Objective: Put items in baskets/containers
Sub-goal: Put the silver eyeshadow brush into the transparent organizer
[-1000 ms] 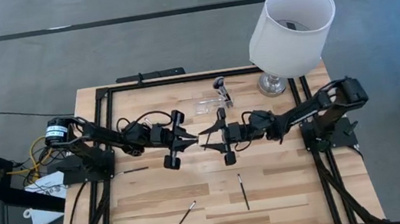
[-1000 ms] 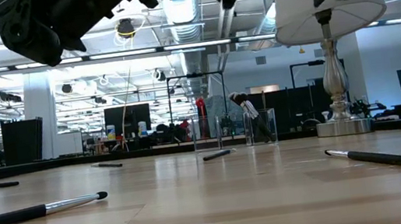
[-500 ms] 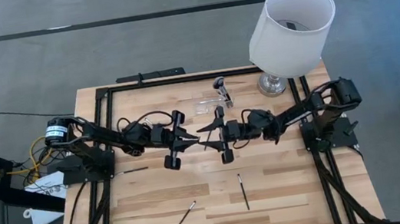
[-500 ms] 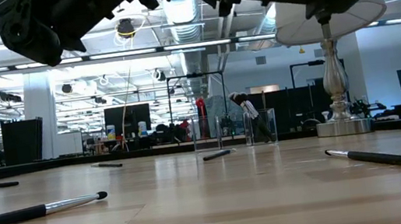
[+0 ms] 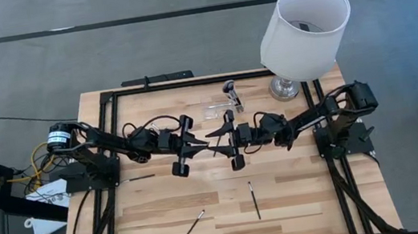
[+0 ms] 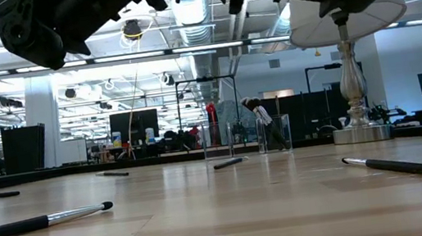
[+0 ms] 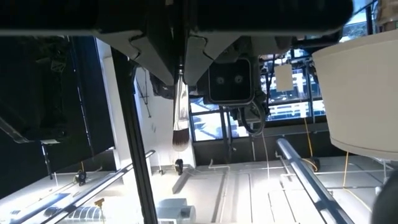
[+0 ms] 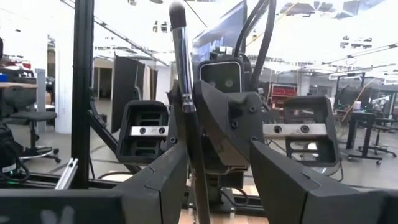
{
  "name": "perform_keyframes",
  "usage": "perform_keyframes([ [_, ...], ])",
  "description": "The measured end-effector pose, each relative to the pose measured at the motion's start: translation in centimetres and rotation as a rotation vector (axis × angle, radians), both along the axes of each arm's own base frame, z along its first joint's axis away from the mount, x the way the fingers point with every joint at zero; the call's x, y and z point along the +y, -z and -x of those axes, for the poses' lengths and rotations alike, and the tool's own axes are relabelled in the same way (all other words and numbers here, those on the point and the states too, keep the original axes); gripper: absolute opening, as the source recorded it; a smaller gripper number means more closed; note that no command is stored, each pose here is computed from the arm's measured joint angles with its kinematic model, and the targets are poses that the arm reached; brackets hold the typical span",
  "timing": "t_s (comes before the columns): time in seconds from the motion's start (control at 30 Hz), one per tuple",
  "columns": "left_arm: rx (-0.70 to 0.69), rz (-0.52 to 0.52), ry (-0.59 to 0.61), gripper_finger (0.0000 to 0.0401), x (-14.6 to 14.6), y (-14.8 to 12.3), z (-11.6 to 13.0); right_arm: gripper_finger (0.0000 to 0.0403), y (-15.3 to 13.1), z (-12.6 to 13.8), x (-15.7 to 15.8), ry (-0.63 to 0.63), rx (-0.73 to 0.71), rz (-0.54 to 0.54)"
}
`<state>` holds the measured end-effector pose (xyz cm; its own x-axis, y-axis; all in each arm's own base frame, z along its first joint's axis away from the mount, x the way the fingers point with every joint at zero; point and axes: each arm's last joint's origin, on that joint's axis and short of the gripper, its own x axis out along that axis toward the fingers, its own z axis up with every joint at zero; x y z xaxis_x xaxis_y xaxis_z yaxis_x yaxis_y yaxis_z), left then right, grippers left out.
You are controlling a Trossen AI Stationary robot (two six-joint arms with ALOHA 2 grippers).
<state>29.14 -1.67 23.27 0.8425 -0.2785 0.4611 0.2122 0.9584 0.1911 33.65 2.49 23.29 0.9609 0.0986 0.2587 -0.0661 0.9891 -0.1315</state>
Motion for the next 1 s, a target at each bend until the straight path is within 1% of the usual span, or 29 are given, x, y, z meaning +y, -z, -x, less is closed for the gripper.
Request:
perform_keyframes([
  [0.17, 0.005, 0.0, 0.0, 0.0021, 0.0, 0.05, -0.02, 0.0163, -0.21, -0.56, 0.05, -0.001, 0.041, 0.003],
  [0.43, 0.006, 0.0, 0.0, 0.0021, 0.0, 0.05, -0.03, 0.0159, -0.24, -0.68, 0.05, 0.003, 0.052, 0.005],
  [0.5, 0.006, 0.0, 0.0, 0.0021, 0.01, 0.05, -0.03, 0.0147, -0.24, -0.68, 0.04, 0.003, 0.052, 0.005],
  [0.57, 0.007, 0.001, -0.002, 0.0021, 0.01, 0.06, -0.03, 0.0126, -0.25, -0.68, 0.06, 0.002, 0.051, 0.006],
  [0.63, 0.014, 0.005, -0.011, 0.0021, 0.04, 0.11, -0.07, 0.0095, -0.26, -0.68, 0.06, 0.003, 0.049, 0.014],
  [0.77, 0.042, 0.038, -0.07, 0.0021, 0.26, 0.31, -0.22, 0.0024, -0.29, -0.66, 0.02, 0.01, 0.043, 0.028],
  [0.8, 0.044, 0.04, -0.077, 0.0021, 0.37, 0.31, -0.23, 0.0016, -0.31, -0.66, 0.01, 0.013, 0.04, 0.036],
  [0.9, 0.051, 0.044, -0.075, 0.0027, 0.54, 0.32, -0.24, 0.0023, -0.27, -0.67, -0.1, 0.023, 0.044, 0.035],
  [1.0, 0.061, 0.024, -0.038, 0.0044, 0.46, 0.29, -0.19, 0.0028, -0.06, -0.74, -0.39, 0.038, 0.067, 0.028],
])
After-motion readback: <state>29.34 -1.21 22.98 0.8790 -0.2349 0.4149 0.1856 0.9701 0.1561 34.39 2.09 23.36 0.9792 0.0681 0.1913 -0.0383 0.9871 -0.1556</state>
